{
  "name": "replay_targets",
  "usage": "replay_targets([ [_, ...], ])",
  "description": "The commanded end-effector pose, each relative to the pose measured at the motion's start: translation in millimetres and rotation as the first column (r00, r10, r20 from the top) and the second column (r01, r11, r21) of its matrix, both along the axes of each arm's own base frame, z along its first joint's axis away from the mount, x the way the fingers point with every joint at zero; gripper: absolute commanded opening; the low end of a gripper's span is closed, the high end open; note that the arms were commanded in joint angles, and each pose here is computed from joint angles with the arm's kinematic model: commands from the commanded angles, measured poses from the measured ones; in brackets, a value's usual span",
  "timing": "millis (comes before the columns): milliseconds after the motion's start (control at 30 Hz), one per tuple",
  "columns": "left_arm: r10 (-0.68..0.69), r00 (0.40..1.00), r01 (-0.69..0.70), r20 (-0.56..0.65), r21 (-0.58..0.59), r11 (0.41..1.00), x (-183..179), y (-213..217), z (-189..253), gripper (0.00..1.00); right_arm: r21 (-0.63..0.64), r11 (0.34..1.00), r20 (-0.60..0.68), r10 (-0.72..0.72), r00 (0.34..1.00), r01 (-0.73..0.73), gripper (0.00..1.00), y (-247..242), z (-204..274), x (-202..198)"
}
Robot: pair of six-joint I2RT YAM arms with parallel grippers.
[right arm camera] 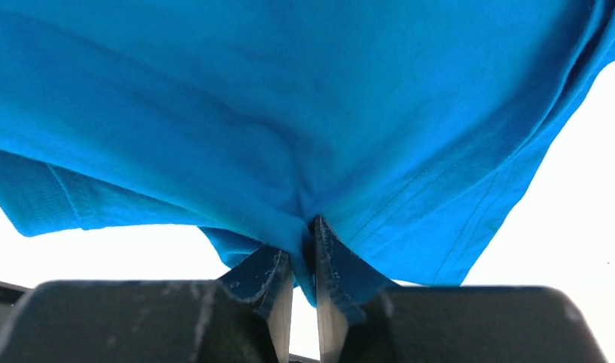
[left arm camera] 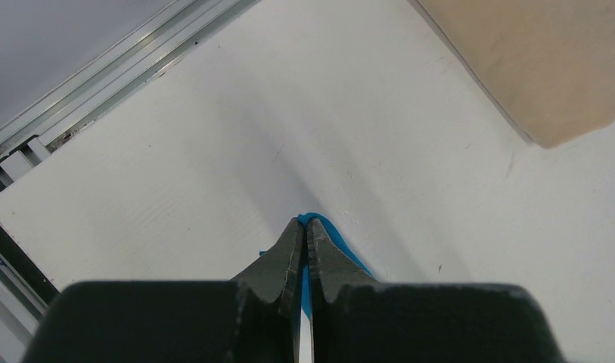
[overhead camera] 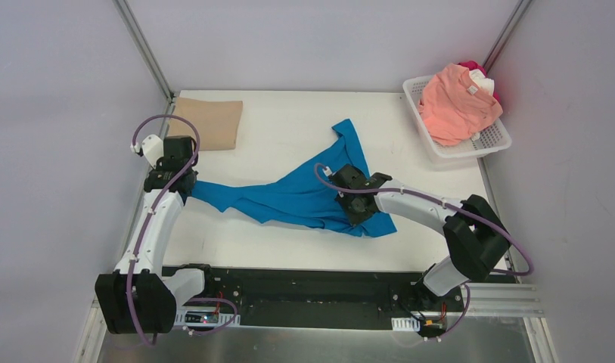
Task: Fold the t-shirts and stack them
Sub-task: Flatten out the tshirt
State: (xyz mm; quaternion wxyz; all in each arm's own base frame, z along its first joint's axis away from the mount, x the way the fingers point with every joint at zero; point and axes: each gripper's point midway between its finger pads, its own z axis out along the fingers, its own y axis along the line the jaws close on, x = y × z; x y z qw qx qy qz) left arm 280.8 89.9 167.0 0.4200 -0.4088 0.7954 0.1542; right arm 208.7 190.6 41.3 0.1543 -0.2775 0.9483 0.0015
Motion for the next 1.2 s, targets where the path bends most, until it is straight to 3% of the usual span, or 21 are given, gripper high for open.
replay_targets([
  [0,0.021,0.998,-0.023,0.057,0.03,0.999,8.8,9.7,23.2,0.0,-0.015,1.0,-0.046,0.02,0.999,-0.021,0.17,-6.5,9.1,-5.2],
  [133,0.011,0.998,-0.012,0.06,0.025,1.0,10.3,7.9,23.1,0.0,0.018,1.0,-0.086,0.01,0.996,-0.009,0.17,-7.8,8.9,-7.4],
  [367,-0.013,0.998,0.012,0.056,0.017,1.0,14.4,4.9,21.4,0.0,0.204,0.979,-0.187,0.033,0.982,0.006,0.23,15.1,15.0,-11.7],
  [900,-0.054,0.997,0.054,0.059,0.002,0.999,19.6,-0.9,20.9,0.0,0.356,0.927,-0.323,0.001,0.947,0.121,0.28,16.7,16.2,-9.2],
  [1167,-0.062,0.996,0.062,0.069,-0.001,0.998,20.7,-1.9,24.2,0.0,0.318,0.932,-0.311,-0.072,0.948,0.175,0.0,10.6,6.0,5.5],
])
